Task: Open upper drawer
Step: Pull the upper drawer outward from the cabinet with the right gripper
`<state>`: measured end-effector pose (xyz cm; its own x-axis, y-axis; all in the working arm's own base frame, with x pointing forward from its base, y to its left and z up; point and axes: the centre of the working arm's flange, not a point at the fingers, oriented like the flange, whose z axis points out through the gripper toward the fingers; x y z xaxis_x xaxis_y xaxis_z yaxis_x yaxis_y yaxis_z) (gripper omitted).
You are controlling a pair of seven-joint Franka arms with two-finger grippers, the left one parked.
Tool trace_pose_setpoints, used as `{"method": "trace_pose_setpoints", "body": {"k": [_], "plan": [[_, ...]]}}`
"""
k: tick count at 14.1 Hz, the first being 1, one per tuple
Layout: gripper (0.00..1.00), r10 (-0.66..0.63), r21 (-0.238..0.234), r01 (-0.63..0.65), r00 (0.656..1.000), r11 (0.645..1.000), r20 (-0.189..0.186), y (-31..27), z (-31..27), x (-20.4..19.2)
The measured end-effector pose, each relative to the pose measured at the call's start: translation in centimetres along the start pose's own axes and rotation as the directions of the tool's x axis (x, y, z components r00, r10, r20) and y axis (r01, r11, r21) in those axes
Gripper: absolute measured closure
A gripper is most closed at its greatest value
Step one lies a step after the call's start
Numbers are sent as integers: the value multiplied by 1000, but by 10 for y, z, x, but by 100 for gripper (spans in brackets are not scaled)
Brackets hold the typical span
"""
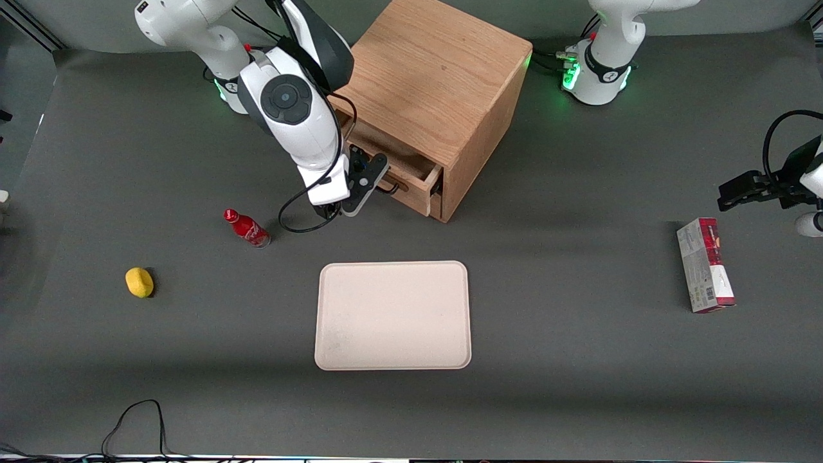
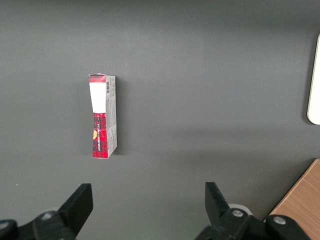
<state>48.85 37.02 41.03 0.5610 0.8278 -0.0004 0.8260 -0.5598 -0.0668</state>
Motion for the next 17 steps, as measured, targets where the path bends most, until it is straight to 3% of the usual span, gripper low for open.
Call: {"method": "trace_pose_setpoints", "body": {"k": [11,17], "plan": [[0,15,2,-15,1000,1000,17,57,3,4],[0,52,-3,-52,999,999,7,84,0,1]]}}
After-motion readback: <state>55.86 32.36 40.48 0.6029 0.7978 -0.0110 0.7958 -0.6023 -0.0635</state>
